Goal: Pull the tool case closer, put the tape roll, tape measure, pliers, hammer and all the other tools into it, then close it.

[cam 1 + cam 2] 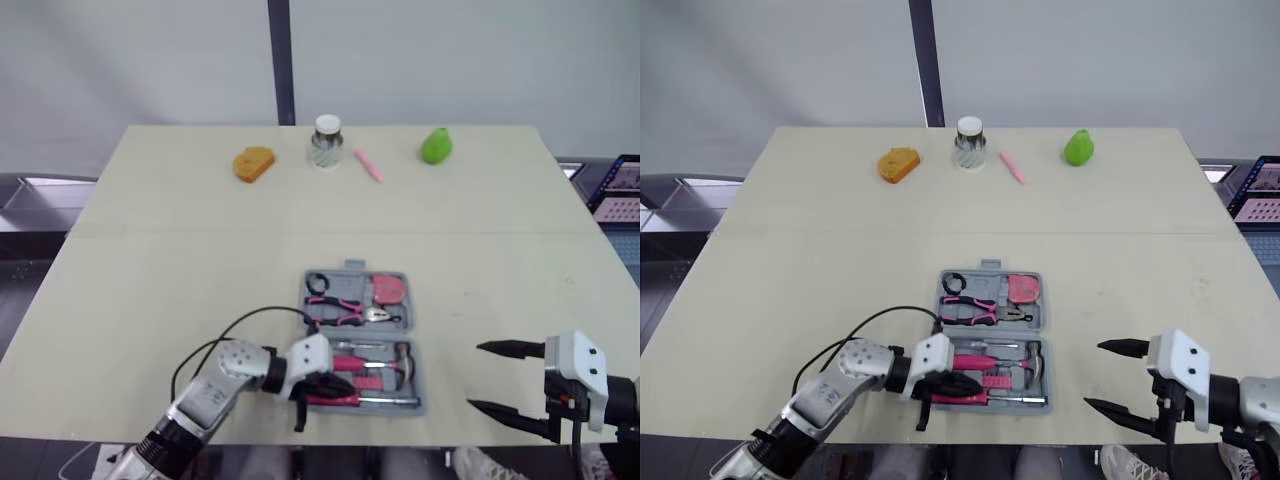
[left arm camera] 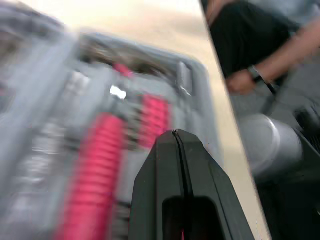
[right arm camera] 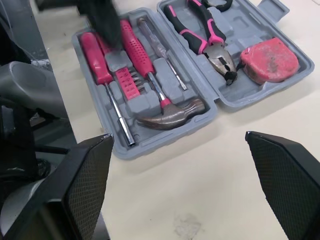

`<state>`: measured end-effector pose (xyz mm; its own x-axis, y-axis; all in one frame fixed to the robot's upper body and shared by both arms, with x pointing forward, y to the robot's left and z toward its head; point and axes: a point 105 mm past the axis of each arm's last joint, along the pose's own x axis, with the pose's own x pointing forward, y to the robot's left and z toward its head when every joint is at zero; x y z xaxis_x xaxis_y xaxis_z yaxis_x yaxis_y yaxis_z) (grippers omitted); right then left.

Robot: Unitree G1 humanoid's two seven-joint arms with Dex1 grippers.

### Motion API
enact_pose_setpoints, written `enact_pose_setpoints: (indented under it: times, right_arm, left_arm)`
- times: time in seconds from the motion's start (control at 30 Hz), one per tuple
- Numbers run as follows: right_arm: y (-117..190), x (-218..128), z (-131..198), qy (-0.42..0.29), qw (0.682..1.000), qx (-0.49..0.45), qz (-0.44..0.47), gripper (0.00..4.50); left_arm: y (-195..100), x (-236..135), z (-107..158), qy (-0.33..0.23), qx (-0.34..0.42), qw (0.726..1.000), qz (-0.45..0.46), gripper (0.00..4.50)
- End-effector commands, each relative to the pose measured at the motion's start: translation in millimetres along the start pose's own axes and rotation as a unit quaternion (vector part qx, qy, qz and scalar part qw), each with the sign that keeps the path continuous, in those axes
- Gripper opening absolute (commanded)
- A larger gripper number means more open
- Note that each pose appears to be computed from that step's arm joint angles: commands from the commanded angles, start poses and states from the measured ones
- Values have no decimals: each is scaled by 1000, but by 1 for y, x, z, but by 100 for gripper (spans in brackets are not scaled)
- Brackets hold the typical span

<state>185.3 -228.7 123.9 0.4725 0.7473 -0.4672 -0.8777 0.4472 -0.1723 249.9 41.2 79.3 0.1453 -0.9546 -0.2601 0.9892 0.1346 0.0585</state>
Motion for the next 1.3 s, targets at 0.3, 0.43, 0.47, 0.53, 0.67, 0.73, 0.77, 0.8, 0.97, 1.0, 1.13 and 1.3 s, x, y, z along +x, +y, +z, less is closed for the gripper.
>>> enact_pose_setpoints:
  times: [0.3,0.43,0.47,0.53,0.67,0.73,0.77,0.8,0.97,1.0,1.13,1.3]
  right_arm:
    - [-19,11,6,-15,1000,-14,-21,450]
    - [-16,13,2,-17,999,1,-30,450]
    - [-14,14,1,-17,999,5,-33,450]
    - [-10,14,-3,-18,999,15,-40,450]
    - [2,19,-9,-19,998,40,-44,450]
    - [8,21,-14,-14,998,53,-44,450]
    - [9,22,-17,-12,997,59,-46,450]
    - [11,24,-19,-10,997,64,-48,450]
    - [16,25,-29,-1,995,88,-51,450]
    - [17,24,-30,1,995,90,-51,450]
    - [21,19,-35,6,994,98,-56,308]
    - [19,19,-37,9,993,101,-63,58]
  left_arm:
    - [58,-91,57,-69,78,973,208,3]
    - [45,-134,35,-55,40,966,249,3]
    - [40,-144,26,-40,32,964,261,3]
    - [27,-161,10,-20,13,960,281,3]
    - [4,-181,-14,-3,-30,949,313,3]
    - [-7,-185,-25,4,-50,945,322,3]
    - [-13,-185,-30,8,-58,944,326,3]
    - [-17,-185,-35,11,-67,942,328,3]
    - [-30,-186,-50,20,-93,937,335,3]
    - [-32,-186,-51,20,-94,937,335,3]
    - [-39,-187,-55,20,-106,935,337,0]
    - [-43,-185,-58,19,-113,937,330,0]
